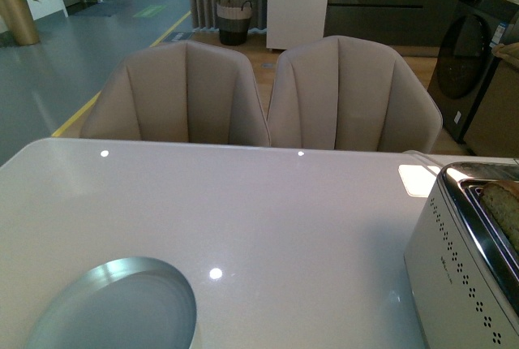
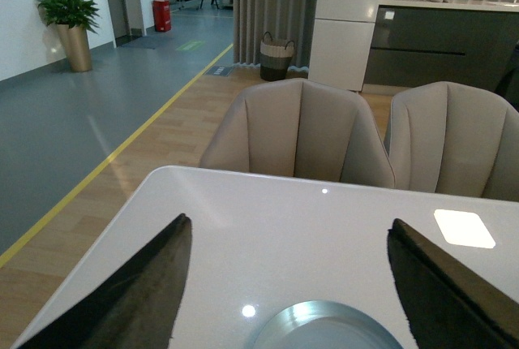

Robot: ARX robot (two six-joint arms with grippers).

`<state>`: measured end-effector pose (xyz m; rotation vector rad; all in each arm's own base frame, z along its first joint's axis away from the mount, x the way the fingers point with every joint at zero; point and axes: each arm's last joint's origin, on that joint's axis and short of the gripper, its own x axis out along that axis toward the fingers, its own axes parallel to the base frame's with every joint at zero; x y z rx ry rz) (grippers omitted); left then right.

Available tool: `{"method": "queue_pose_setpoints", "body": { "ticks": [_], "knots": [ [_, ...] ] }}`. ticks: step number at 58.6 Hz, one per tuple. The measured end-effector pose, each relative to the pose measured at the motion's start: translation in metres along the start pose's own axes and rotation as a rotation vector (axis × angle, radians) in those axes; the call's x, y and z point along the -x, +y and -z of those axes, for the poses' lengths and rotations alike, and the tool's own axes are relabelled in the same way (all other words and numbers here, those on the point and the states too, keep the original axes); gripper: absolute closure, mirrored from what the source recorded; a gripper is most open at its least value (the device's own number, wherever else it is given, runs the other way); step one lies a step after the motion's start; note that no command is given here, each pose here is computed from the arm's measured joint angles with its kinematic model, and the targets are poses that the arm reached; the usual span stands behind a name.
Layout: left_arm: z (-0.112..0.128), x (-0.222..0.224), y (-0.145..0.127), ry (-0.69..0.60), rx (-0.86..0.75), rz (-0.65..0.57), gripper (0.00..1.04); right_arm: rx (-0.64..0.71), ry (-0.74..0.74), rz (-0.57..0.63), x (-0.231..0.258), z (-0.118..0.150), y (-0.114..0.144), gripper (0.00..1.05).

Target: Left arm holds plate, right arm toasts bread

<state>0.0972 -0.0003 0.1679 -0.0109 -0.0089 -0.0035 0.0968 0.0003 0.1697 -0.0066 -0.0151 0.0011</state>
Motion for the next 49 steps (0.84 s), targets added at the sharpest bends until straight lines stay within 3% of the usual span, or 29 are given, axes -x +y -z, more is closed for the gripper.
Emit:
{"method": "queue_pose_setpoints", "body": {
  "ticks": [7,49],
  "knots": [
    [0.0,0.0,0.0,0.0,0.0,0.0,0.06,0.0,0.0,0.0,0.0,0.0,0.0,0.09],
    [0.0,0.0,0.0,0.0,-0.002,0.0,0.07,0.0,0.0,0.0,0.0,0.0,0.0,0.09]
  ]
}}
